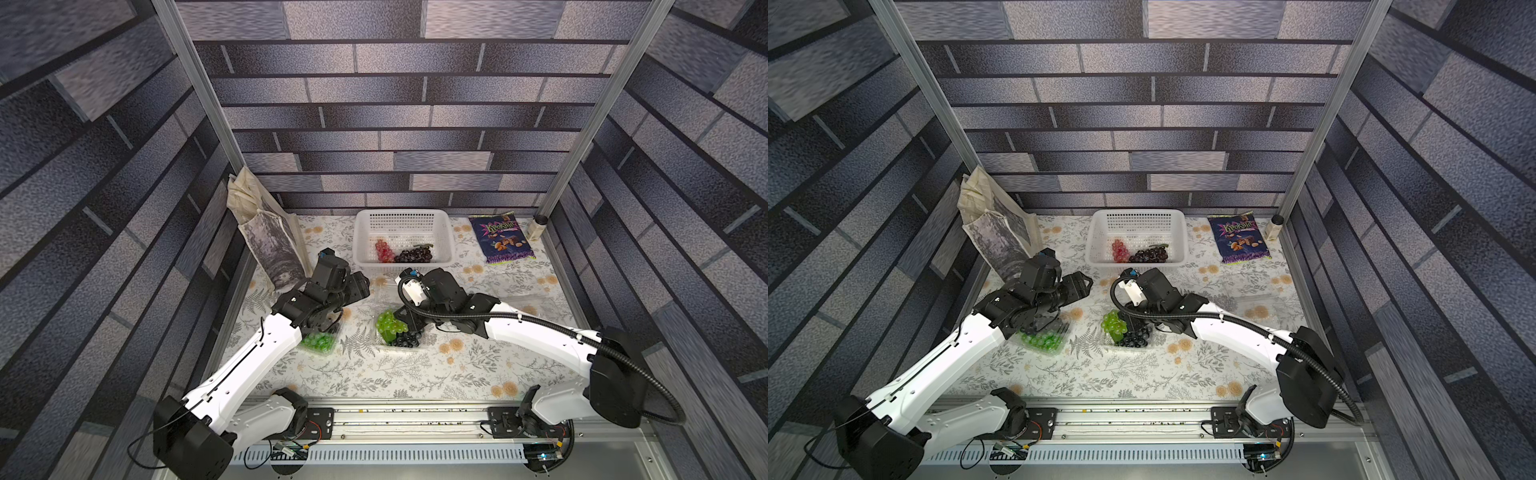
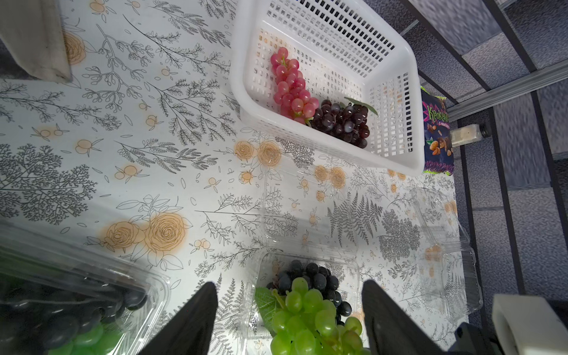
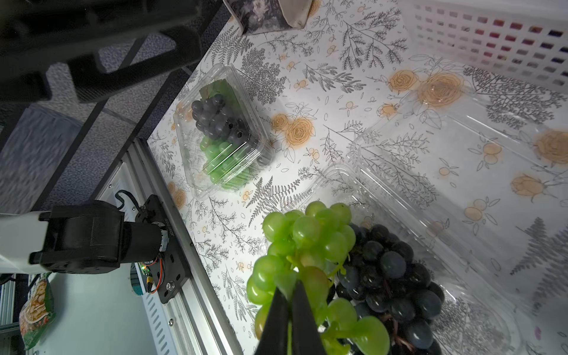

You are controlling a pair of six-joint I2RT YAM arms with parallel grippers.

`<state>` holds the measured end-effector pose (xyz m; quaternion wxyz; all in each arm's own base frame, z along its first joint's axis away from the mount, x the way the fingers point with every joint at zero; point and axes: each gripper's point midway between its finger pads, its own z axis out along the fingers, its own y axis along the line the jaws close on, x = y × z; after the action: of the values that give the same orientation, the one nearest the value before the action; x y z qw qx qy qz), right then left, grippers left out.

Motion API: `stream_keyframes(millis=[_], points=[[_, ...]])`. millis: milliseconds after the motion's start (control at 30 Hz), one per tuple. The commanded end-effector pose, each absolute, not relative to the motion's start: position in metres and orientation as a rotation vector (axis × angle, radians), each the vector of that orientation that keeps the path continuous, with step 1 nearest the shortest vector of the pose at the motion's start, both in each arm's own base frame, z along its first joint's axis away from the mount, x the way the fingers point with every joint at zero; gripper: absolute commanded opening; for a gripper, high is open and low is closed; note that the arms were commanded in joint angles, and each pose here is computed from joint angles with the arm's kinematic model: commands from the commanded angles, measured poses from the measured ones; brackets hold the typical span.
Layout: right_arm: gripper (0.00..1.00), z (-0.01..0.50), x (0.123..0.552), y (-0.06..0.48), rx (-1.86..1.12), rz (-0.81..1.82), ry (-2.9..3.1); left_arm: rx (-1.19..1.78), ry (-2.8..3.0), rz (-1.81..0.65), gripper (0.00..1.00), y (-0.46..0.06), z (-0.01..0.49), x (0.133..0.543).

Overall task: Pack grapes into containers
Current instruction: Pick up the grape from the basket, then place the grape into the packing box.

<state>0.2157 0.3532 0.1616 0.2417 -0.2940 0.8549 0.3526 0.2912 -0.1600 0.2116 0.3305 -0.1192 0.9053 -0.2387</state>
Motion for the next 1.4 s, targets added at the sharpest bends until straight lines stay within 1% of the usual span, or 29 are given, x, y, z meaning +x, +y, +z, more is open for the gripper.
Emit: stream_keyframes(millis=[0,400,667,700,733,767,900,967,1067,1167,1233,1367], points=[[0.0,0.153,0.218,0.36,-0.796,0.967,2.333,-0.329,2.351,-0.612,0.76,-0.157,0.212,0.289],[0.0,0.105,0.215,0.352,-0.76,0.925,2.425,-0.321,2.377,-0.618,0.76,-0.162,0.205,0.293],[0.0,0.092,0.207,0.349,-0.76,0.94,2.465,-0.322,2.382,-0.614,0.77,-0.162,0.203,0.293],[0.02,0.092,0.207,0.349,-0.76,0.939,2.466,-0.322,2.384,-0.613,0.77,-0.162,0.202,0.294],[0.08,0.092,0.206,0.348,-0.76,0.937,2.47,-0.318,2.388,-0.612,0.77,-0.163,0.201,0.293],[0.09,0.093,0.206,0.348,-0.763,0.936,2.469,-0.312,2.391,-0.61,0.77,-0.165,0.201,0.293],[0.16,0.097,0.204,0.345,-0.778,0.92,2.475,-0.274,2.418,-0.589,0.77,-0.172,0.195,0.291],[0.26,0.103,0.203,0.343,-0.784,0.915,2.467,-0.262,2.432,-0.584,0.77,-0.175,0.192,0.29],[0.31,0.118,0.203,0.34,-0.784,0.914,2.444,-0.243,2.444,-0.589,0.77,-0.182,0.188,0.288],[0.33,0.133,0.205,0.335,-0.771,0.893,2.416,-0.23,2.461,-0.587,0.76,-0.186,0.182,0.284],[0.32,0.142,0.205,0.335,-0.771,0.898,2.398,-0.221,2.469,-0.583,0.75,-0.189,0.179,0.282],[0.23,0.147,0.207,0.347,-0.779,0.953,2.388,-0.251,2.475,-0.567,0.66,-0.185,0.164,0.279]])
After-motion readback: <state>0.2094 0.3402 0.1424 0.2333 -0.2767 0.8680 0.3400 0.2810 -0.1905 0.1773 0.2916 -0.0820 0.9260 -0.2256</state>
